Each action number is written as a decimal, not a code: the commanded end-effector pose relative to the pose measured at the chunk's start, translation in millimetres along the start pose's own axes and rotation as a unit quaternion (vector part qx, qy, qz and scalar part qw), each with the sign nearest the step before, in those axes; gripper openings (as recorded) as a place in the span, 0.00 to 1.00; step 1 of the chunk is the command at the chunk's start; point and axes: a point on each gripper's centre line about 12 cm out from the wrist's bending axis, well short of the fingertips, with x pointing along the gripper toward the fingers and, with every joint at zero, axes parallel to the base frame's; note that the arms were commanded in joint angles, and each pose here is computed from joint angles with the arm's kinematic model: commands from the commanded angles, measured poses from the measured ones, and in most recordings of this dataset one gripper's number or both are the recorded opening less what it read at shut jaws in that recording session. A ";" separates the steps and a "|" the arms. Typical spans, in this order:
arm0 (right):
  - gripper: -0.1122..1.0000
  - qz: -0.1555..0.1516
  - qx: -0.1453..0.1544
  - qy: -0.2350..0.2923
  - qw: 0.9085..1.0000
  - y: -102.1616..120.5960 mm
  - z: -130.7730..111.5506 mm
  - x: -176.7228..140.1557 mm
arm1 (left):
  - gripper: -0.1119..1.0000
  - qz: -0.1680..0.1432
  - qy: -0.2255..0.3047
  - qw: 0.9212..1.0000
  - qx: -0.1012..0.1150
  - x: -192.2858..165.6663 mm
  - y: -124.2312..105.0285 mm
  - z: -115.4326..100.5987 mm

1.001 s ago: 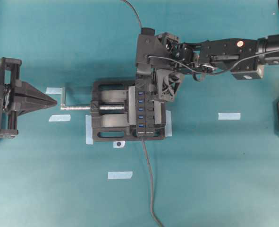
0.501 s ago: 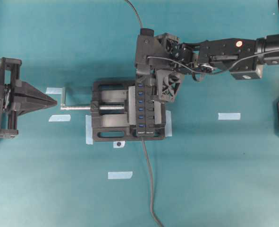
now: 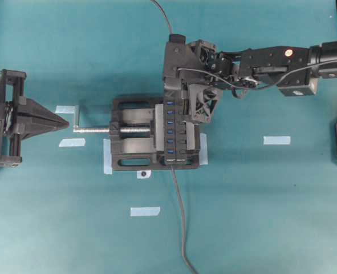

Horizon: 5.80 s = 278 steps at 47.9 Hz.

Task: Insert the USB into the center port of the fixed hub
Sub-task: 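Close the right gripper on the black cable just behind the plug, then pull the plug back from the hub with the right gripper, then align the plug with the hub's center port and push it in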

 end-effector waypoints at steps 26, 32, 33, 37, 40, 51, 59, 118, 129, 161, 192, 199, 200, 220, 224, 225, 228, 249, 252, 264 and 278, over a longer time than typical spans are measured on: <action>0.18 0.001 -0.002 -0.025 1.000 -0.5 38.1 -37.7 | 0.10 0.001 -0.009 1.000 -0.001 -0.2 0.5 7.5; 0.18 0.003 -0.001 -0.020 1.000 0.4 41.1 -42.6 | 0.10 0.001 -0.008 1.000 0.000 -0.1 0.5 6.9; 0.18 0.003 -0.003 -0.017 1.000 0.9 41.4 -43.0 | 0.10 0.001 -0.008 1.000 -0.001 -0.1 0.5 6.9; 0.18 0.005 -0.003 -0.013 1.000 2.2 42.0 -44.8 | 0.10 0.001 -0.008 1.000 0.000 -0.1 0.5 6.9; 0.18 0.006 -0.005 -0.009 1.000 3.6 40.9 -44.2 | 0.10 0.001 -0.009 1.000 -0.001 -0.2 0.5 7.5; 0.18 0.008 -0.007 -0.010 1.000 6.1 41.6 -44.2 | 0.10 0.001 -0.009 1.000 -0.001 -0.2 0.5 7.5; 0.18 0.009 -0.010 -0.017 1.000 8.3 44.5 -48.0 | 0.10 0.001 -0.009 1.000 -0.002 -0.2 0.5 7.5; 0.18 0.031 -0.018 -0.025 0.999 33.7 50.8 -70.6 | 0.10 0.001 -0.011 1.000 -0.004 -1.0 0.5 7.5; 0.18 0.032 -0.020 -0.022 0.999 34.7 50.1 -65.9 | 0.10 0.001 -0.011 1.000 -0.004 -1.0 0.5 7.5; 0.18 0.037 -0.025 0.006 0.999 41.2 40.1 -44.0 | 0.10 0.001 -0.008 1.000 -0.005 -0.2 0.5 5.8; 0.18 0.042 -0.029 0.019 0.999 47.4 33.1 -26.9 | 0.10 0.001 -0.004 1.000 -0.011 0.2 0.4 2.6; 0.18 0.042 -0.031 0.020 0.998 48.8 32.7 -25.5 | 0.10 0.001 -0.005 1.000 -0.011 -0.1 0.4 2.9; 0.18 0.043 -0.032 0.020 0.998 49.4 32.8 -25.5 | 0.10 0.001 -0.005 1.000 -0.011 -0.1 0.4 2.9; 0.18 0.045 -0.033 0.033 0.998 51.6 27.6 -17.9 | 0.10 0.001 -0.007 1.000 -0.011 -0.4 0.4 3.4; 0.18 0.045 -0.033 0.033 0.998 51.6 27.0 -17.7 | 0.10 0.001 -0.007 1.000 -0.010 -0.4 0.4 3.4; 0.18 0.045 -0.033 0.033 0.998 51.7 27.0 -17.7 | 0.10 0.001 -0.007 1.000 -0.010 -0.4 0.4 3.4; 0.18 0.045 -0.033 0.034 0.998 51.7 26.9 -17.7 | 0.10 0.001 -0.007 1.000 -0.011 -0.4 0.4 3.4; 0.18 0.049 -0.035 0.043 0.997 55.1 25.2 -18.4 | 0.10 0.001 -0.007 1.000 -0.011 -0.3 0.4 3.0; 0.18 0.049 -0.035 0.044 0.997 55.1 24.6 -18.2 | 0.10 0.001 -0.008 1.000 -0.010 -0.3 0.4 3.2; 0.18 0.049 -0.036 0.061 0.996 54.6 21.5 -17.0 | 0.10 0.001 -0.007 1.000 -0.011 -0.2 0.4 2.5; 0.18 0.049 -0.038 0.058 0.996 54.5 25.2 -17.2 | 0.10 0.001 -0.006 1.000 -0.011 0.0 0.4 1.4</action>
